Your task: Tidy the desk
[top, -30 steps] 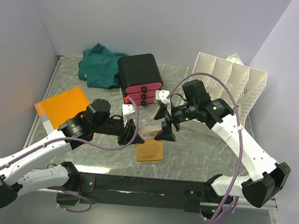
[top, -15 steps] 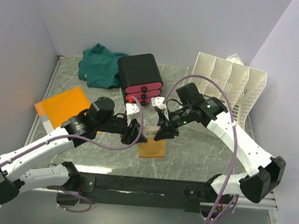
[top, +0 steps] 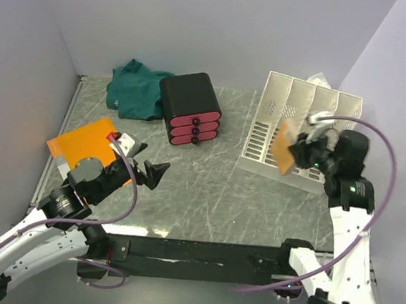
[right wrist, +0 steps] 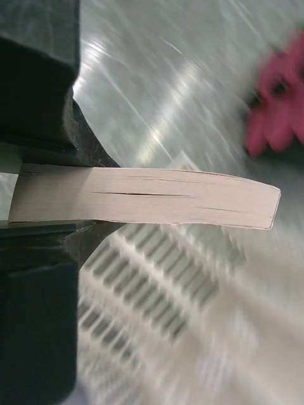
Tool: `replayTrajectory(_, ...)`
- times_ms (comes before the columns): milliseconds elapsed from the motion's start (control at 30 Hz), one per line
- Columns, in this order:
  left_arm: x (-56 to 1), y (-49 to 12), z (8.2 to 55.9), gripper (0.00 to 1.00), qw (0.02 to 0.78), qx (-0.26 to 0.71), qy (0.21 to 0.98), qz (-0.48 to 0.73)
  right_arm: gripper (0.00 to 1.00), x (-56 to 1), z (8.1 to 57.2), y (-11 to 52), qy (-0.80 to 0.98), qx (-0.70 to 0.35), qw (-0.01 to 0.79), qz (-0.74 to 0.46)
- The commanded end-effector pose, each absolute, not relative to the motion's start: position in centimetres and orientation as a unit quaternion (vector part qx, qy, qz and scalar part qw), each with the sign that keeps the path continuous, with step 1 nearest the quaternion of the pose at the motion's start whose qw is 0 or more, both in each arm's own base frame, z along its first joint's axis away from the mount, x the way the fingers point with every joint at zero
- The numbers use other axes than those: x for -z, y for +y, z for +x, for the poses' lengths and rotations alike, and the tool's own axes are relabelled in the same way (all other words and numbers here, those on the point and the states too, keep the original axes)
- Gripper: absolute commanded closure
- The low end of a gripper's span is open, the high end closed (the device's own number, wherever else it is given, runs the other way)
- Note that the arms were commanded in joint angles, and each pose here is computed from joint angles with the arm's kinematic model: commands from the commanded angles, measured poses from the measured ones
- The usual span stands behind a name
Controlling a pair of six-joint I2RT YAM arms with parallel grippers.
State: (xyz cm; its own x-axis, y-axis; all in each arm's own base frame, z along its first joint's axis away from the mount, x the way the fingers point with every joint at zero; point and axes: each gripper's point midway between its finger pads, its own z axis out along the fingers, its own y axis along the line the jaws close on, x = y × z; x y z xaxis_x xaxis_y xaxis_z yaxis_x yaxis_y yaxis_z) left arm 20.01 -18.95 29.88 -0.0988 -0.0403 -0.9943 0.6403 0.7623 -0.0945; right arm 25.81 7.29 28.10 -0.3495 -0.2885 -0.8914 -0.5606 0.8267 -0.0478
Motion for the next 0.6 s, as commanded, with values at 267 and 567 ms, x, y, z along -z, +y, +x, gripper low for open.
replayTrajectory(267,-24.8,-16.4,20.4,0.0,0.617,0.21,0.735,0.191,1.0,-36.9,33.4,-7.4,0.753,0.054,0.644,0.12)
replayTrajectory(567,-24.5,-16.3,20.7,0.0,0.618,0.196,0.735,0.2,1.0,-35.3,32.9,-13.0,0.756,0.122,0.62,0.173)
